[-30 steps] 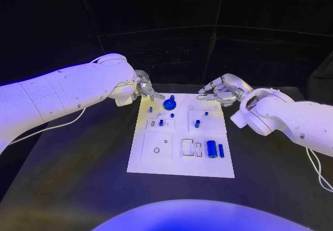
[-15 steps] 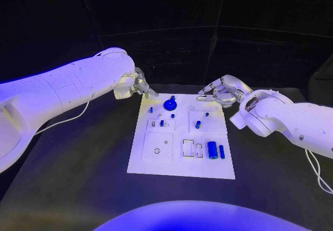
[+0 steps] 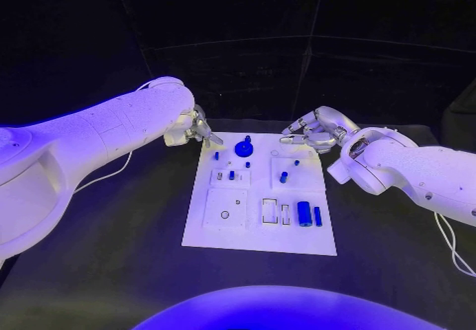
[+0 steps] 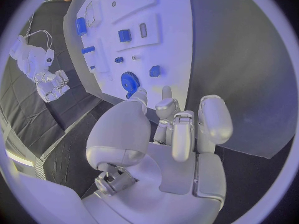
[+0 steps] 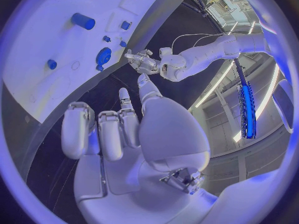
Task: Assemble the parts on the task board
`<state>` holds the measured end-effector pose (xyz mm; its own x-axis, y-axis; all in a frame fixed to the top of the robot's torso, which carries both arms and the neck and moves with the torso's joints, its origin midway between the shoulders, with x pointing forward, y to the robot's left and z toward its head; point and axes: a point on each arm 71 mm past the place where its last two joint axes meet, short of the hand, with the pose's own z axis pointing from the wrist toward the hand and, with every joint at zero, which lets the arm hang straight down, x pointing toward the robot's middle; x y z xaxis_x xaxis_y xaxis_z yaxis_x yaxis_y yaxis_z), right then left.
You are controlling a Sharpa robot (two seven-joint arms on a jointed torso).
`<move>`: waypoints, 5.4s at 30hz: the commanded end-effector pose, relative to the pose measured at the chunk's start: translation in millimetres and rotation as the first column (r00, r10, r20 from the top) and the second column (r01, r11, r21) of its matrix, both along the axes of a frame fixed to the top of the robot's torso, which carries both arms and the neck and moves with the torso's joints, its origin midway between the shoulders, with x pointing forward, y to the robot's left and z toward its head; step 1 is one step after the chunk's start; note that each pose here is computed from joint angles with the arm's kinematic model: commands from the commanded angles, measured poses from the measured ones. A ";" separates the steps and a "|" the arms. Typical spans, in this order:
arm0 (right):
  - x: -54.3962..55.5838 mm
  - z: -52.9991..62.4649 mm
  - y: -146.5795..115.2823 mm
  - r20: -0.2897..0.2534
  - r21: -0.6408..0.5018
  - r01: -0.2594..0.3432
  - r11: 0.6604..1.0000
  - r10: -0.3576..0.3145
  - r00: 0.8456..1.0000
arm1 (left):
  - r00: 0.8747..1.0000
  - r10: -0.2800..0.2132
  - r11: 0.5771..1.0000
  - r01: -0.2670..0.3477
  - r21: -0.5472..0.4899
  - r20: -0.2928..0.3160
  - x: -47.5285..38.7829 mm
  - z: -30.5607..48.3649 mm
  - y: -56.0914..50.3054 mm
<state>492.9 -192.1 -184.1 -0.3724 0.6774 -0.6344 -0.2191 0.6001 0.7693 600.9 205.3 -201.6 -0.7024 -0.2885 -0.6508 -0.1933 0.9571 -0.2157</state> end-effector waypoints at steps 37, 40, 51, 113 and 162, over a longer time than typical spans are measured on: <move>-0.3 1.4 3.5 0.005 0.003 -0.019 1.000 0.019 1.000 | 0.996 -0.071 0.997 0.070 -0.014 -0.056 -3.5 -14.5 -10.4; -0.2 1.4 3.6 0.005 0.003 -0.019 1.000 0.019 1.000 | 0.996 -0.071 0.997 0.070 -0.014 -0.057 -3.7 -15.2 -10.9; -0.3 1.3 3.9 0.004 0.003 -0.019 1.000 0.019 1.000 | 0.996 -0.064 0.998 0.063 -0.011 -0.059 -4.1 -18.4 -11.5; -0.1 0.9 -1.6 -0.001 -0.004 -0.006 1.000 0.006 1.000 | 0.990 -0.070 0.978 0.092 -0.188 0.121 -28.2 -2.5 -7.6; 0.3 -0.1 -2.8 -0.007 -0.008 -0.011 1.000 0.010 1.000 | 0.988 -0.137 0.982 0.144 -0.121 0.066 -79.5 -42.9 -11.7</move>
<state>493.5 -195.9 -185.4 -0.3794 0.6719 -0.6361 -0.2122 0.6059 0.7667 523.5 192.6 -241.0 -0.6860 -0.2982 -0.6637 -0.0435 0.9273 -0.3717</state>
